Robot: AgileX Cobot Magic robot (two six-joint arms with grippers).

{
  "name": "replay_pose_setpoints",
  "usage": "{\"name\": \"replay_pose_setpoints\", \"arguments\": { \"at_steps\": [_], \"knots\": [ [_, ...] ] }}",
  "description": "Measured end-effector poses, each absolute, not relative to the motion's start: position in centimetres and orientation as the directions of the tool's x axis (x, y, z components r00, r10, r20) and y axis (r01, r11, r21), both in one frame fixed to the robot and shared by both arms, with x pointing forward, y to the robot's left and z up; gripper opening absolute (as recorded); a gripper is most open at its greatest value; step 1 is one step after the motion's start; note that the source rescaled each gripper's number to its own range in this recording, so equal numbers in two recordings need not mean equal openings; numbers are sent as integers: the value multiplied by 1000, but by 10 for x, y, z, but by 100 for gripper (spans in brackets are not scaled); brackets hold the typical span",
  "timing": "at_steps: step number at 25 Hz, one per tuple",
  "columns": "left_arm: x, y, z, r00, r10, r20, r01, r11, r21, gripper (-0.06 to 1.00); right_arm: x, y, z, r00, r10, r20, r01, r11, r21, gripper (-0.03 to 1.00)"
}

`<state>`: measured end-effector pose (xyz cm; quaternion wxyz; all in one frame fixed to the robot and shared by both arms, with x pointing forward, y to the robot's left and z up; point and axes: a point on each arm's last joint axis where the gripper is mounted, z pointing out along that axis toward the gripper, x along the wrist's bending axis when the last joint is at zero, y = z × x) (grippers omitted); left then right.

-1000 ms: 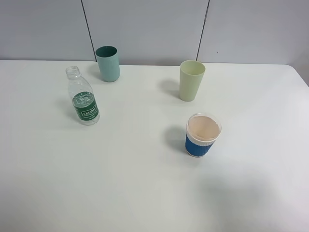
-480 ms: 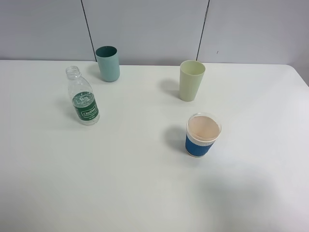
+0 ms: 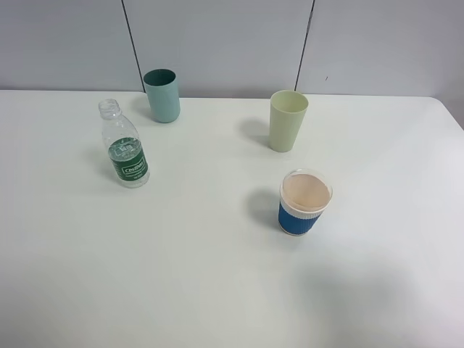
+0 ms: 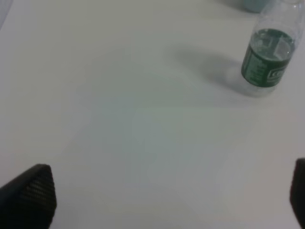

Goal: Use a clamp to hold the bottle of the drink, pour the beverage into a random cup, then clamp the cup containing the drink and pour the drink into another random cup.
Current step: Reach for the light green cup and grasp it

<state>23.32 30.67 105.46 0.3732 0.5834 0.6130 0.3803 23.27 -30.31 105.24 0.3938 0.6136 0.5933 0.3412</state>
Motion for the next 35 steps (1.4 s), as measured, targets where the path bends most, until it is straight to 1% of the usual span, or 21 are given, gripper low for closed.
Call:
{"name": "replay_pose_setpoints", "arguments": {
  "at_steps": [5,35],
  "knots": [
    [233,307,1054,-60,997,-52,430,73,900,100,233,-303,1052,63,997,-49,459,14,888,100],
    [233,307,1054,-61,997,-53,432,74,899,100,233,-303,1052,63,997,-49,459,14,888,100]
  ]
}}
